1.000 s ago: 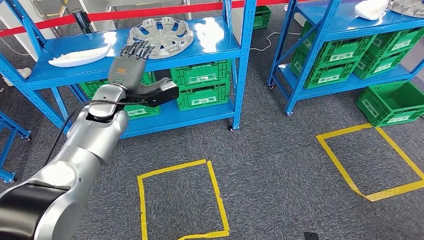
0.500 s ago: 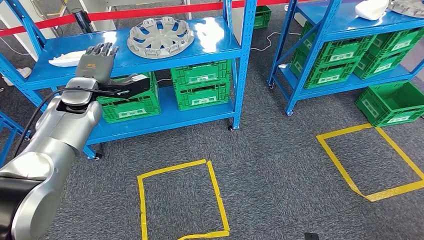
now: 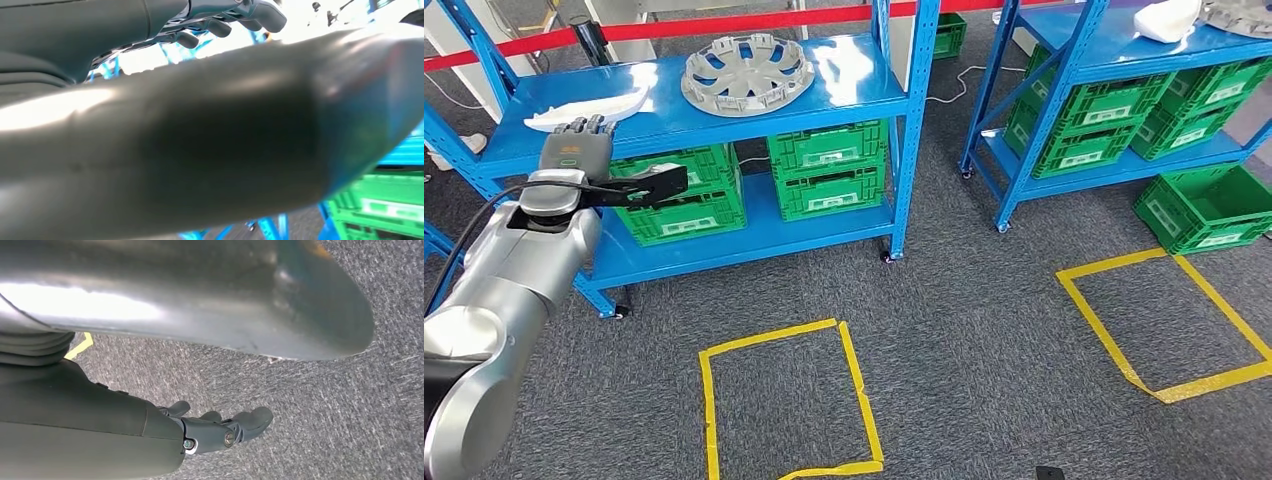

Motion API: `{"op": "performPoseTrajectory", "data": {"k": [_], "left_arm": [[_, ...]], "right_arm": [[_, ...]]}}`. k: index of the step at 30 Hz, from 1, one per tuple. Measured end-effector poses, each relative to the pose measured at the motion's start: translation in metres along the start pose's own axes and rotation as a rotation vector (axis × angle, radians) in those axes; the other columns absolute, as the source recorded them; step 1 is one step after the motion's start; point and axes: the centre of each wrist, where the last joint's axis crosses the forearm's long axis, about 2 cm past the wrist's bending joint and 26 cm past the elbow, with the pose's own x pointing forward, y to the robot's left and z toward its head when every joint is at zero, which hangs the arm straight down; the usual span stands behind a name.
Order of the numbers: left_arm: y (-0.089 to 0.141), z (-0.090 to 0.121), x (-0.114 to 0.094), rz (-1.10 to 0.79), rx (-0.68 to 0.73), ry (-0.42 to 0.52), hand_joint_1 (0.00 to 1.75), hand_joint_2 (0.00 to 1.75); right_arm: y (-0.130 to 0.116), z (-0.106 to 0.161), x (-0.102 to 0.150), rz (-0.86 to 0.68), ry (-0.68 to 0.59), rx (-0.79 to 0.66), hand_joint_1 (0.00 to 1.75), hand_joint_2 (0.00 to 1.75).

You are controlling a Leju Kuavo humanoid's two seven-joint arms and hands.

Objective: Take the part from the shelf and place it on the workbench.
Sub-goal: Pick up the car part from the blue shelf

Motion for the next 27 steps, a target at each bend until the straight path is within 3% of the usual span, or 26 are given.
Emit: {"op": "performPoseTrajectory", "data": {"k": [27], "left_arm": [[-0.014, 0.000, -0.006, 0.005, -0.059, 0.093, 0.00, 0.00]], "right_arm": [[0.003, 0.001, -0.001, -0.007, 0.017, -0.006, 0.00, 0.00]]}}
